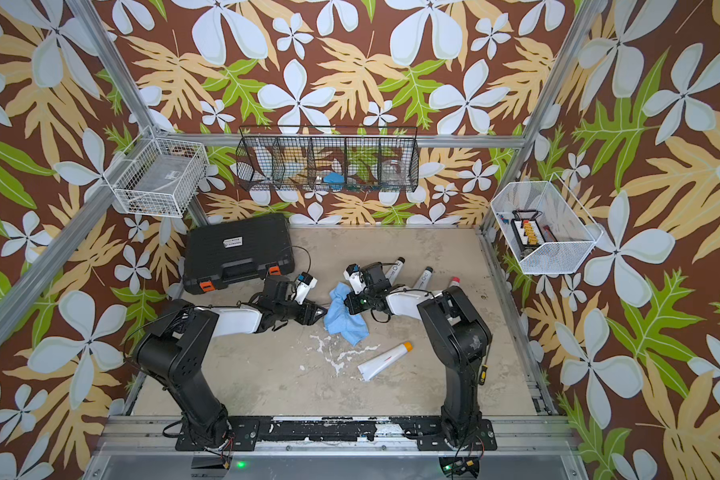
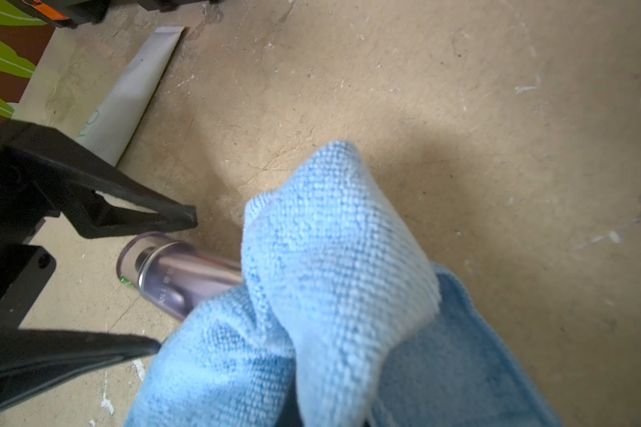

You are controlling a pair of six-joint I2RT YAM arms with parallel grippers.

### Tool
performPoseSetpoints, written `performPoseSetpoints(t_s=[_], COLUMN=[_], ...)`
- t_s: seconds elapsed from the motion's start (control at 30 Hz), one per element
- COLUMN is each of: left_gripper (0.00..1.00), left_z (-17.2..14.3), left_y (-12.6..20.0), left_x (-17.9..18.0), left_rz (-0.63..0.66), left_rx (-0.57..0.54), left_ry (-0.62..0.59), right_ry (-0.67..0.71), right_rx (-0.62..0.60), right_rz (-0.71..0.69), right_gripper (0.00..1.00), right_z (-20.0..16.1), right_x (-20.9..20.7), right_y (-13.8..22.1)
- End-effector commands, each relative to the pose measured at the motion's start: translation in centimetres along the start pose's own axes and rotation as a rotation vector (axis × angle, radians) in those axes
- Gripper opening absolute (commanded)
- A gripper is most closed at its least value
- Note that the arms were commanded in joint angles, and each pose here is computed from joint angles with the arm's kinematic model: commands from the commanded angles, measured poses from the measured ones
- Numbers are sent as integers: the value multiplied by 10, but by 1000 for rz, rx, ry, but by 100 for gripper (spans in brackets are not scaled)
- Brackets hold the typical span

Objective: Wipe the surface of the toothpaste tube
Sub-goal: Wipe the dirt from the toothpaste tube.

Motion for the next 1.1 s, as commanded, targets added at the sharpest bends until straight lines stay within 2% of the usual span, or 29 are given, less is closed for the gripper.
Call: performPoseSetpoints(t_s=[0.0,0.2,0.33,0.77,1.07], left_gripper=[67,65,61,58,43], left_z=[-13,-21,-24,-35,-35], left_y=[1,11,13,6,-1], left_x=[-13,-24,-21,-17,-18], left_rz=[-34,33,91,199,196], left_rx=[33,23,24,95,118], left_ry=[3,14,16,-76,-97], right_ry=[-23,6,-1,-21,-46], right_rx=[87,90,67,25,31], right_rz=[-84,-66,-59,-29,101], right_gripper=[0,0,0,0,0], right_z=[-22,-20,-14,0,2], right_x=[-18,-17,-23,-20,-2], right_y=[-1,2,18,40,35])
Point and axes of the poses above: each gripper's point midway between its finger pads, its own y axis back along the fingers, its own x axis along the line the jaws close on, z = x × y, the point moved 2 cm from there along y, back along the fingers, and after that the axes turned 1 degree about -y, right-handed, at the moved point
